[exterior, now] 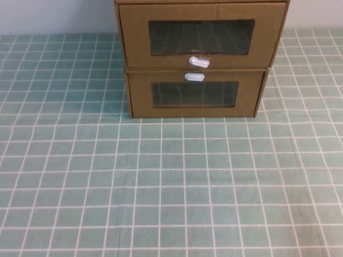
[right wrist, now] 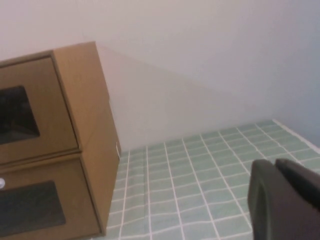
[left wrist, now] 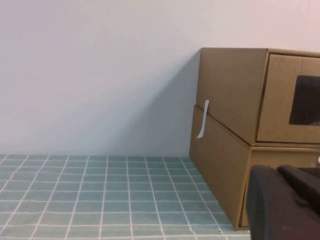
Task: Open the shoe box
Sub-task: 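Pull the top drawer of the cardboard box fully open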
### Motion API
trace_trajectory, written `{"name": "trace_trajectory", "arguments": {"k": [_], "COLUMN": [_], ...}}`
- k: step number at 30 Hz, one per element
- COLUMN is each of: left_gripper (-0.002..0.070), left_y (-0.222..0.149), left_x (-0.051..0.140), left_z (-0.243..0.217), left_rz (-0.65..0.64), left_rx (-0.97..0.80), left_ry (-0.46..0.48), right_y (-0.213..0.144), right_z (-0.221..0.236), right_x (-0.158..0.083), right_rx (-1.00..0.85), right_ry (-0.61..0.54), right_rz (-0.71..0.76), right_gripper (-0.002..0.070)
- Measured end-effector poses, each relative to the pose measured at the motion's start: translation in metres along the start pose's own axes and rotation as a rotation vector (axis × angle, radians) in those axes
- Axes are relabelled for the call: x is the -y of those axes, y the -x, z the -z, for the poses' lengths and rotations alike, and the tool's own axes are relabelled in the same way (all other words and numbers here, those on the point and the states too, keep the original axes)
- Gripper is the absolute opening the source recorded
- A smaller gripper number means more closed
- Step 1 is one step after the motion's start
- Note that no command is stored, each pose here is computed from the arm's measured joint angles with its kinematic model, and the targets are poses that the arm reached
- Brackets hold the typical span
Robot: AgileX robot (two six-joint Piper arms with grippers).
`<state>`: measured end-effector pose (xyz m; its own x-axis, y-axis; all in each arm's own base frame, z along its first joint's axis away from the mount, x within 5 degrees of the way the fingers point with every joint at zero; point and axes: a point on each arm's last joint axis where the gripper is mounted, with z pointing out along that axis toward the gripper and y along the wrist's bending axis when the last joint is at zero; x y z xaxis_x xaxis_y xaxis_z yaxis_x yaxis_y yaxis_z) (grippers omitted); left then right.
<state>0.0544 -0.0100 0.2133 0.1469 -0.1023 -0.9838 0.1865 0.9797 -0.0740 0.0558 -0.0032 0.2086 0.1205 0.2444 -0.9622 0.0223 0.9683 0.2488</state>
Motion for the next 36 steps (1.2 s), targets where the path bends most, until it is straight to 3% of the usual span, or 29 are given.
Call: {"name": "trace_trajectory", "arguments": {"k": [4, 8, 12, 17, 19, 24, 30, 36], "left_gripper": [-0.0005, -0.0005, -0.0005, -0.0005, -0.0005, -0.0005, -0.0005, -0.0005], "left_y": [0.005, 0.021, 0.049, 0.089, 0.114, 0.173, 0.226, 0.265], "left_x": [0.001, 0.003, 0.002, -0.008, -0.008, -0.003, 0.007, 0.018], "left_z": [0.0, 0.003, 0.014, 0.028, 0.035, 0.056, 0.037, -0.024], "left_rz": [0.004, 0.076, 0.23, 0.438, 0.425, 0.244, 0.158, 0.077], "left_rx": [0.053, 0.234, 0.558, 0.784, 0.853, 0.954, 0.782, 0.428], "left_ry": [-0.01, -0.048, -0.09, -0.056, -0.043, 0.014, 0.006, -0.03], "right_y": [0.009, 0.031, 0.054, 0.089, 0.109, 0.17, 0.218, 0.249], "right_z": [0.0, 0.006, 0.019, 0.03, 0.035, 0.059, 0.047, -0.004], "right_x": [0.0, 0.001, 0.003, -0.005, -0.011, -0.03, -0.047, -0.069], "right_rx": [0.096, 0.364, 0.655, 0.791, 0.817, 0.876, 0.77, 0.286], "right_ry": [0.0, 0.012, 0.048, 0.093, 0.118, 0.193, 0.205, 0.17], "right_rz": [-0.004, -0.11, -0.22, -0.255, -0.262, -0.278, -0.272, -0.227], "right_gripper": [-0.0013, -0.0013, -0.0013, -0.0013, -0.0013, -0.0013, -0.0013, -0.0013]}}
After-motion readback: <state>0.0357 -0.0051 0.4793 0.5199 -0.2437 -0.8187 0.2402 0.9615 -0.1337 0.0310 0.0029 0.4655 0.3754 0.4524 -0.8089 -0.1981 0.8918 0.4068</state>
